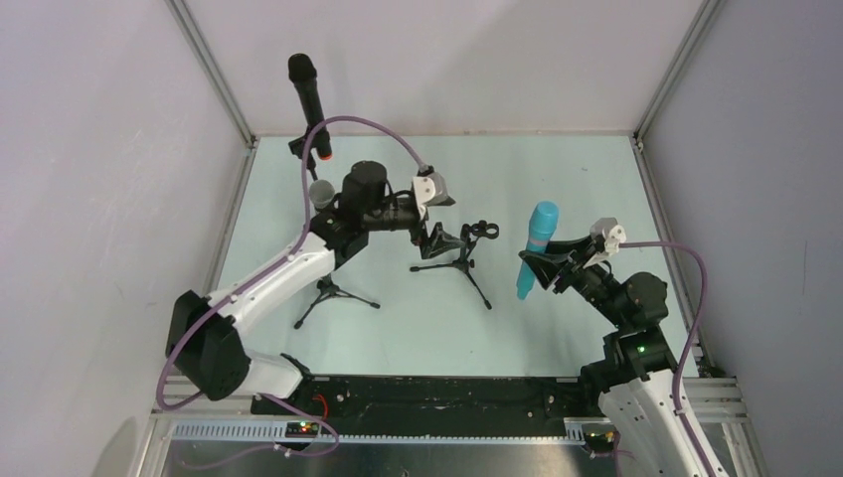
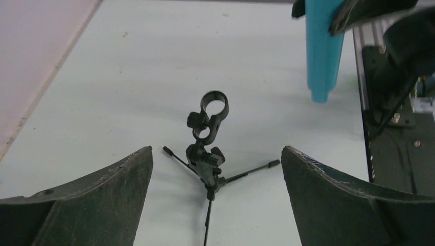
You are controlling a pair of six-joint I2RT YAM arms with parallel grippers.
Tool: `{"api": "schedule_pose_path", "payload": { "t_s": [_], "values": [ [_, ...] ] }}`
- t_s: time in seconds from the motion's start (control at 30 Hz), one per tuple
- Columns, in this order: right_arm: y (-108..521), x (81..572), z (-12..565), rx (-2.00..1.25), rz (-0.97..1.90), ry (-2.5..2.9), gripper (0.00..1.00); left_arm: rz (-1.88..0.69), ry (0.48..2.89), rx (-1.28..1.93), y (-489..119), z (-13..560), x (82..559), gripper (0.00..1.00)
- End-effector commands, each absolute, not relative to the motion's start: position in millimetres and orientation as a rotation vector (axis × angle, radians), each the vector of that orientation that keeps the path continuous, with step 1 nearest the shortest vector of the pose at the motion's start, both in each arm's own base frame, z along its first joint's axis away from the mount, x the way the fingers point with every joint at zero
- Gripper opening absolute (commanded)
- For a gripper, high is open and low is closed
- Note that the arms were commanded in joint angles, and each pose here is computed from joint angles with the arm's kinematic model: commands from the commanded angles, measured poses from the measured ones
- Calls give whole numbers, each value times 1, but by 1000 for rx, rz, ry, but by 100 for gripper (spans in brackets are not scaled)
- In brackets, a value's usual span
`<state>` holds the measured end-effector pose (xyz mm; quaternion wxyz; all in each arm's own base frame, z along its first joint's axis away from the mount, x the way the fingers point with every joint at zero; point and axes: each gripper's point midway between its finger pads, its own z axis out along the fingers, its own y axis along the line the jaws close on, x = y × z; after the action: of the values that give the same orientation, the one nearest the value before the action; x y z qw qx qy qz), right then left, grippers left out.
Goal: Attach the microphones to the stand
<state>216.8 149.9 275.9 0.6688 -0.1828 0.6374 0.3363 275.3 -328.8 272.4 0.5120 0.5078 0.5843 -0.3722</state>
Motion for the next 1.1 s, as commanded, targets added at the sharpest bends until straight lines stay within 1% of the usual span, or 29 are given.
{"api": "schedule_pose_path", "payload": {
  "t_s": [0.0, 0.1, 0.2, 0.4, 0.63, 0.9, 0.93, 1.07],
  "values": [
    [159, 207, 303, -509, 779, 1306, 0, -899, 1287, 1423, -338, 257, 272, 98],
    [162, 205, 308, -535, 792, 1276, 0, -845, 1219, 1496, -338, 242, 272, 98],
    [163, 209, 309, -541, 783, 1266, 0, -769, 1225, 1499, -337, 231, 285, 98],
    [167, 215, 310, -554, 794, 1259, 0, -744, 1229, 1486, -348, 233, 296, 98],
    [166, 217, 314, -550, 788, 1244, 0, -728, 1279, 1504, -368, 212, 311, 98],
    [164, 217, 314, -541, 775, 1251, 0, -724, 1284, 1530, -372, 197, 315, 100],
    [165, 216, 314, -547, 782, 1251, 0, -724, 1275, 1537, -373, 197, 314, 97],
    [165, 212, 315, -548, 786, 1247, 0, -747, 1265, 1547, -375, 194, 312, 91]
  ]
}}
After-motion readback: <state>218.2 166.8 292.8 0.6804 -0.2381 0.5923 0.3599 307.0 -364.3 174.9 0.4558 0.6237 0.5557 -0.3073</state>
